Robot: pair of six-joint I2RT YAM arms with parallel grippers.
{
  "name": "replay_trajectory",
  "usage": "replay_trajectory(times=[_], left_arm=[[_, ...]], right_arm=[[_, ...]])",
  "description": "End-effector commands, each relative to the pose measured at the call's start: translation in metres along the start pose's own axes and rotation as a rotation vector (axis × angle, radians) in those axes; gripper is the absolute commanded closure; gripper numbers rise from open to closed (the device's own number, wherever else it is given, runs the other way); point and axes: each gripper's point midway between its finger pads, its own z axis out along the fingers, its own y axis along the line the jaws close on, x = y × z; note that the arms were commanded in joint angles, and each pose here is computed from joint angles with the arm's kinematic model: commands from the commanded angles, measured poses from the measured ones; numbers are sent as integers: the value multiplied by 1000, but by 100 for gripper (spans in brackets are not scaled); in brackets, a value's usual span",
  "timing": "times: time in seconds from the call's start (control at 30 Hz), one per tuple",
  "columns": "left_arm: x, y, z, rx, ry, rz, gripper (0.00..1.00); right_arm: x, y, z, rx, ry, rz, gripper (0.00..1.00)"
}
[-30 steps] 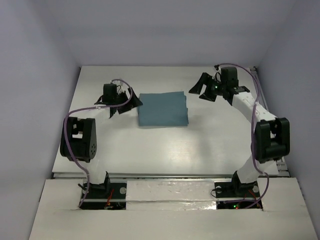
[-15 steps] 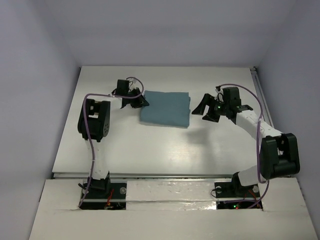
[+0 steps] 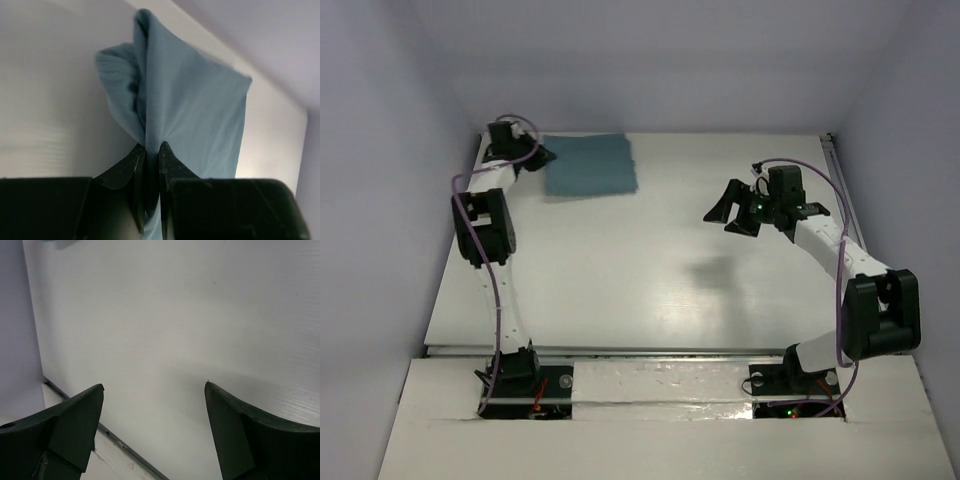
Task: Fold and stack the t-shirts
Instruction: Put the neatly folded tshirt into the corner of the board with the left arm
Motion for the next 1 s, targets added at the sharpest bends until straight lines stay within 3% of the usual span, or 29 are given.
replay_trajectory(times=[0.0, 0.03, 0.1, 0.13, 0.33, 0.47, 0.53, 0.57, 0.6, 0.67, 0.73, 0.87, 0.97], left_arm=[[-95, 51, -59, -101, -238, -97, 100], [-98, 84, -72, -150, -260, -142, 100], [-114, 100, -94, -176, -346, -169, 100], [-105, 128, -103, -215, -354, -213, 100], [-89, 186, -123, -344, -438, -357, 100], [-95, 204, -145, -394, -574, -445, 98], [-94, 209, -149, -415, -597, -470, 84], [-99, 205, -153, -408, -620, -463, 72], [-103, 202, -154, -393, -631, -455, 41], [-102, 198, -158, -397, -627, -436, 1], [-98, 185, -164, -386, -620, -414, 1], [-83, 149, -183, -336, -614, -367, 1], [-64, 96, -192, -256, -591, -279, 1]], right_arm=[[0, 19, -14, -56, -10, -40, 13], [2, 19, -15, -58, -4, -38, 13], [6, 19, -16, -63, 5, -35, 13], [8, 20, -18, -69, 9, -33, 14], [19, 30, -27, -96, 37, -33, 14], [29, 27, -35, -84, 49, -31, 14], [35, 24, -38, -71, 62, -35, 14], [39, 22, -39, -64, 68, -32, 13], [41, 22, -42, -59, 64, -43, 12], [43, 20, -44, -52, 67, -53, 6], [43, 19, -45, -49, 65, -62, 1], [37, 27, -49, -67, 42, -82, 0], [26, 37, -56, -80, 2, -106, 0]])
